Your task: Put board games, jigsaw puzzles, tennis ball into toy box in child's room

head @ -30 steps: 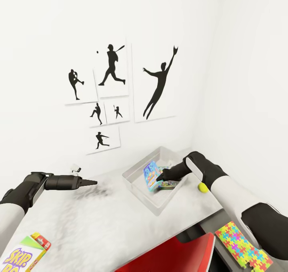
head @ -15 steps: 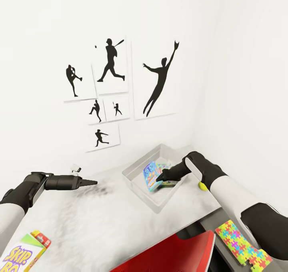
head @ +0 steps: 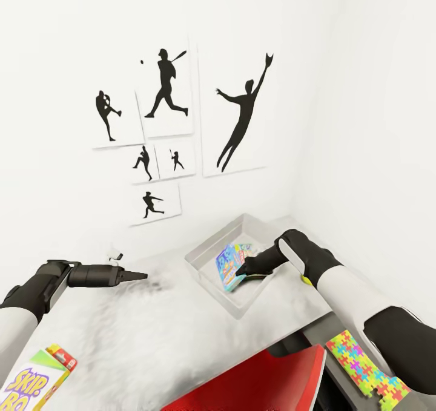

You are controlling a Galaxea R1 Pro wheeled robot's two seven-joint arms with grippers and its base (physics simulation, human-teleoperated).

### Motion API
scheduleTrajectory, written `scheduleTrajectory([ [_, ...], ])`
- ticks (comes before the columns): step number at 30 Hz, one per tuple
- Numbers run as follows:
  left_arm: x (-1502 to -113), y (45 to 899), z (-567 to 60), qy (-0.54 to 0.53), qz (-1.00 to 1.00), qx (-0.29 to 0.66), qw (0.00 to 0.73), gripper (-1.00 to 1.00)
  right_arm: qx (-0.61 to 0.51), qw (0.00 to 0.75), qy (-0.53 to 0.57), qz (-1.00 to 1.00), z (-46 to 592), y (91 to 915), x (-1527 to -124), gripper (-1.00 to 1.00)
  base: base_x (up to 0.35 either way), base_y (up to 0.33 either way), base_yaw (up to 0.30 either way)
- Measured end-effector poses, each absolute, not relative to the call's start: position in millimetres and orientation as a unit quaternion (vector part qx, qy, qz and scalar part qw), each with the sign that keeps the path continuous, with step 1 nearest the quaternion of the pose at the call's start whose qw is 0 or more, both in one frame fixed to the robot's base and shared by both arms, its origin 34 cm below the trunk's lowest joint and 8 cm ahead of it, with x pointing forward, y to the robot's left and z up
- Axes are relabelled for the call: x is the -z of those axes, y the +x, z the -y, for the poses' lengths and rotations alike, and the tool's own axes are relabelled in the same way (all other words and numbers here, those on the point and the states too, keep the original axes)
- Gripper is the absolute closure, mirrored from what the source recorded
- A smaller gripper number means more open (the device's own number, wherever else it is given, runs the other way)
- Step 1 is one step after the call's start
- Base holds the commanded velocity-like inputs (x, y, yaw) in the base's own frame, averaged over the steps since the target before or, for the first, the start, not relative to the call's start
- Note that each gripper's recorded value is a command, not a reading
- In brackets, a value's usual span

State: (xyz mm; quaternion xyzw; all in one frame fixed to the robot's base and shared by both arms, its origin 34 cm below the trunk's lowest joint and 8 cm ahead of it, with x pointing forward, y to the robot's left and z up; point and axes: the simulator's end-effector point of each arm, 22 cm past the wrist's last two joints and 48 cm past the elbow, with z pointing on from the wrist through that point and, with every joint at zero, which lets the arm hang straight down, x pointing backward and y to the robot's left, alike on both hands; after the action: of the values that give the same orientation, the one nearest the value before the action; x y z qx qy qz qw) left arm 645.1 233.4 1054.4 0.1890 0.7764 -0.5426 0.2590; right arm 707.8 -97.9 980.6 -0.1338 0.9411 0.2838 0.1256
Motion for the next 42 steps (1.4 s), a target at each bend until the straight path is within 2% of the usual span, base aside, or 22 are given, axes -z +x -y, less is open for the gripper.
scheduleTrajectory([
  [42, -1017, 648, -235, 0.169, -0.785, 0.548, 0.233, -1.00, -0.298, 0.113, -0.156, -0.935, 82, 715, -964, 1.00, 0.000, 0.000, 0.000],
])
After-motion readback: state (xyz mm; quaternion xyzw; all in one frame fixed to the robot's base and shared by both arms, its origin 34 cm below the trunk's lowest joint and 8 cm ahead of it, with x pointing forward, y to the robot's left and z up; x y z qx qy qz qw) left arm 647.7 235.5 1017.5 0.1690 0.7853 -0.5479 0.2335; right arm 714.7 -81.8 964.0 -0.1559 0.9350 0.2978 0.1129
